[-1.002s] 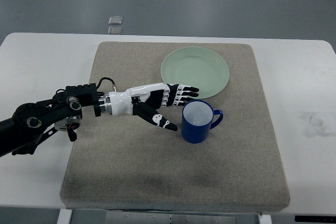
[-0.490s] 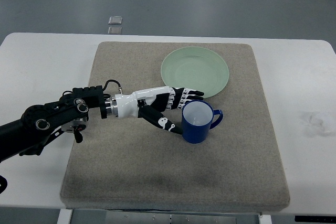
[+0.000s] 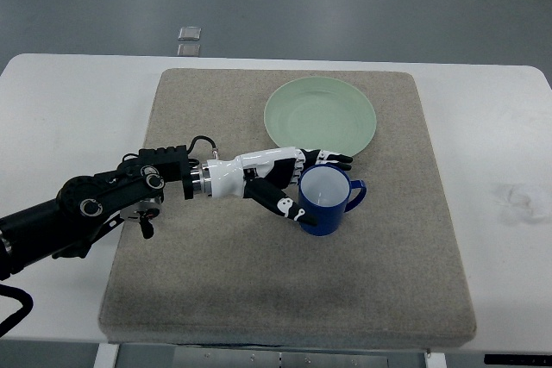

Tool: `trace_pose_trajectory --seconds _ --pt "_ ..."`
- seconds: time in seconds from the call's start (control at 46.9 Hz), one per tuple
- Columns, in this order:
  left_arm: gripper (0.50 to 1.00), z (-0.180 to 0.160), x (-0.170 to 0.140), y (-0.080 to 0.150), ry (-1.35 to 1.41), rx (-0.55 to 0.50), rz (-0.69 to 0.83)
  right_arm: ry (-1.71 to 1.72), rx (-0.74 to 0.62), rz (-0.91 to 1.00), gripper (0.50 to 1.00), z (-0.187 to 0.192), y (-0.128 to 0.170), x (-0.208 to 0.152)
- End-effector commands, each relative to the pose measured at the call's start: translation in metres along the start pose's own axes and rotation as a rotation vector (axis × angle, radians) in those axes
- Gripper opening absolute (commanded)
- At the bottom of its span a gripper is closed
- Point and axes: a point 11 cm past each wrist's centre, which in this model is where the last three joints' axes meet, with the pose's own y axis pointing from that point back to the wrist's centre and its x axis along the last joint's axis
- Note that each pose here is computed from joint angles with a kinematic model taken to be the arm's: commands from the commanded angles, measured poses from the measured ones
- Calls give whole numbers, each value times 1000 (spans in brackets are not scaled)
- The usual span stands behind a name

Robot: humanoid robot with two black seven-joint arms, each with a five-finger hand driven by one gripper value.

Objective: Place cup left of plate with left hand
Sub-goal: 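Close the left hand fingers around the blue mug's body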

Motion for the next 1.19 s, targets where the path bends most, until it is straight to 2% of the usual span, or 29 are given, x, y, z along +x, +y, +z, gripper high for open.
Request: trace_pose_trajectory --seconds 0.0,0.341,0.49,0.576,0.64,0.682,0.768,0.789,0.853,0.917,1.173 --pt "994 -1 -1 -2 3 3 -3 0 -1 0 932 0 0 0" --pt "992 -1 -4 -7 7 4 -10 0 -1 0 932 0 0 0" --pt "966 -2 -4 -7 6 4 -10 0 -1 0 932 0 0 0" --pt "917 -1 -5 -8 6 3 -11 0 -1 0 932 0 0 0" --pt "855 -1 -5 -9 3 5 -14 0 -1 0 932 0 0 0" --pt "849 -2 -6 -8 -5 9 -18 -2 1 0 932 0 0 0" --pt "761 -2 -6 -9 -10 11 -22 0 -1 0 932 0 0 0" --pt "735 -2 -6 -8 -10 14 -22 0 -1 0 932 0 0 0" --pt "605 -2 -6 -9 -10 13 -23 0 -1 0 932 0 0 0" --pt "502 -2 -6 -8 -9 14 -23 0 -1 0 932 0 0 0" --pt "500 3 -3 -9 -4 -8 -9 0 -1 0 932 0 0 0"
